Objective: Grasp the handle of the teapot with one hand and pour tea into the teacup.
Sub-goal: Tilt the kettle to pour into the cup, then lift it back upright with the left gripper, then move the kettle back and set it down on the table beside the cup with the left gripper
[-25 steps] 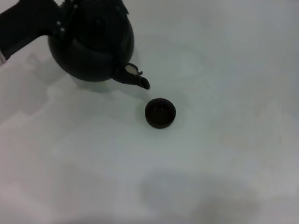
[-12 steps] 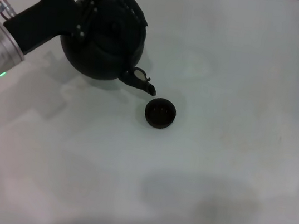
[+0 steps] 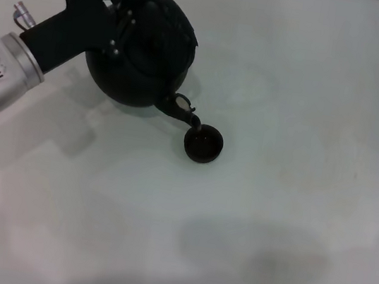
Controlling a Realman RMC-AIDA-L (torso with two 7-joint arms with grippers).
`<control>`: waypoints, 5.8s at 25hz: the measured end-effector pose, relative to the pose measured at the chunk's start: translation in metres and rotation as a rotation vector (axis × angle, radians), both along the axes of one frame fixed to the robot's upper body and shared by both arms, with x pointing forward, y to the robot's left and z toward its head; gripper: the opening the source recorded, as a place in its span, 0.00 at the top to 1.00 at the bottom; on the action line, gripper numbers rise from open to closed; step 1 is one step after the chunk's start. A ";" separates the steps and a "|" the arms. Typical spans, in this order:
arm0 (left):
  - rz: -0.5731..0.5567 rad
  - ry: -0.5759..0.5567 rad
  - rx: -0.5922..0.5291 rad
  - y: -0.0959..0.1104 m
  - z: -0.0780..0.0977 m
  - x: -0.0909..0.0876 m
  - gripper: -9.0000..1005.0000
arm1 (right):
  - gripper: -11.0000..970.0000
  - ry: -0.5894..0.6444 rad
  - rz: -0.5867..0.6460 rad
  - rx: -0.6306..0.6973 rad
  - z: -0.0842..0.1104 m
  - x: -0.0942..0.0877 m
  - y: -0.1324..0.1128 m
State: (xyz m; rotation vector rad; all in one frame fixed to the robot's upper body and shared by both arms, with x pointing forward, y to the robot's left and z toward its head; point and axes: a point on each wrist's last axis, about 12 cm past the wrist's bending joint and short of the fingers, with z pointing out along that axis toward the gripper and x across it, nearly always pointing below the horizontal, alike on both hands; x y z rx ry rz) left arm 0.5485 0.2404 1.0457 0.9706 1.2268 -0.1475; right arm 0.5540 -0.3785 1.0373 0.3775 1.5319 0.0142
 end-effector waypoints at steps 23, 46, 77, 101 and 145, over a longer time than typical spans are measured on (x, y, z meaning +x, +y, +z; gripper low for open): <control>-0.045 -0.123 0.135 -0.014 0.000 0.002 0.89 | 0.15 0.004 -0.011 0.016 -0.002 -0.001 0.001; -0.055 -0.150 0.159 -0.018 0.002 0.005 0.89 | 0.15 0.014 -0.009 0.025 -0.004 -0.002 0.003; -0.043 -0.128 0.091 -0.017 0.000 -0.004 0.89 | 0.15 0.037 -0.009 0.042 -0.008 -0.003 0.003; 0.222 -0.039 -0.246 0.011 -0.002 -0.022 0.89 | 0.14 0.040 -0.017 0.053 -0.009 -0.004 0.001; 0.509 0.351 -0.522 0.025 -0.057 -0.085 0.88 | 0.14 0.051 -0.018 0.052 -0.008 -0.001 0.000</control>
